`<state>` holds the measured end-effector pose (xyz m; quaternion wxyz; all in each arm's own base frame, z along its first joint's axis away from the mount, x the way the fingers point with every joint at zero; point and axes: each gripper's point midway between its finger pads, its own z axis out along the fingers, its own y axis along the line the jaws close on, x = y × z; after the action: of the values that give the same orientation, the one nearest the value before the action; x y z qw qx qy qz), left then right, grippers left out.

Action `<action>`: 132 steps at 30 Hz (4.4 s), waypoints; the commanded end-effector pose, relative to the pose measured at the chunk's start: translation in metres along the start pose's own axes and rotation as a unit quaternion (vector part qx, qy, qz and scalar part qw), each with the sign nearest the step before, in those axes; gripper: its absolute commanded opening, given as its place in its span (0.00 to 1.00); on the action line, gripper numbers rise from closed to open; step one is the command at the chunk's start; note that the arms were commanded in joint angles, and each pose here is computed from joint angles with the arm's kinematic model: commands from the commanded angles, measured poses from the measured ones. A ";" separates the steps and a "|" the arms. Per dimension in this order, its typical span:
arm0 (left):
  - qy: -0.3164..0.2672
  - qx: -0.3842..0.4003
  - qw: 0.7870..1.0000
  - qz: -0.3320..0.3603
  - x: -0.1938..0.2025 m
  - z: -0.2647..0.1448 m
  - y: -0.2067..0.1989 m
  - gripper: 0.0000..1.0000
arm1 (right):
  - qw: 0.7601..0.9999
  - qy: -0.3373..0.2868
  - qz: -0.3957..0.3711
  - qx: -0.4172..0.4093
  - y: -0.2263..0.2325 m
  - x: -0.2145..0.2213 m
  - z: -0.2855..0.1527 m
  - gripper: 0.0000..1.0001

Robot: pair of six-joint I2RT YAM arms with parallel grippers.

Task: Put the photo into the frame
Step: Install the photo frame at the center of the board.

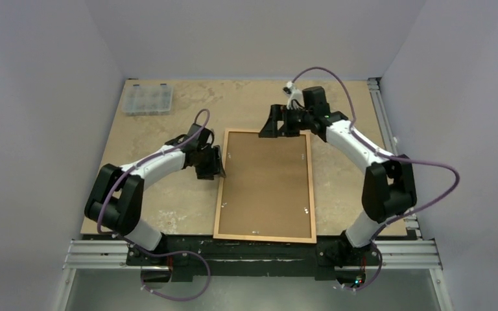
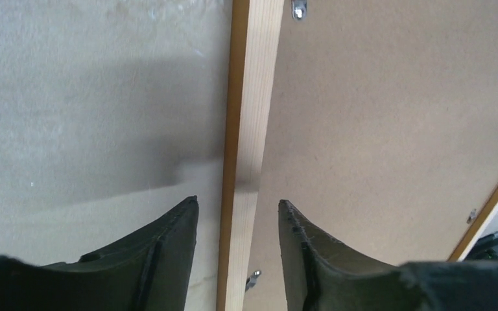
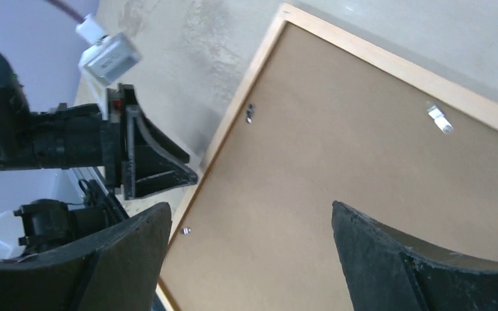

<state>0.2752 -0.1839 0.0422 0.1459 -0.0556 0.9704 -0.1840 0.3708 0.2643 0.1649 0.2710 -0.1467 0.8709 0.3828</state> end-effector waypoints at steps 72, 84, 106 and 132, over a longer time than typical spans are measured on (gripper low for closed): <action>0.012 -0.008 1.000 -0.019 0.078 -0.007 0.003 0.67 | 0.934 0.101 0.160 0.303 -0.108 0.194 -0.076 0.90; 0.024 0.082 0.996 -0.028 0.073 -0.001 -0.035 0.59 | 0.945 0.089 0.190 0.250 -0.090 0.198 -0.065 0.87; -0.005 0.045 0.999 -0.028 0.033 -0.006 -0.021 0.66 | 0.952 0.068 0.172 0.244 -0.087 0.159 -0.055 0.93; -0.004 -0.041 0.984 0.171 0.063 -0.002 -0.003 0.58 | 0.945 0.082 0.174 0.263 -0.091 0.201 -0.075 0.94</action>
<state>0.2128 -0.1936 0.0264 0.1631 0.0824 0.9761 -0.1180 0.2230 0.1337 0.0334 0.1496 0.0543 0.9749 0.1559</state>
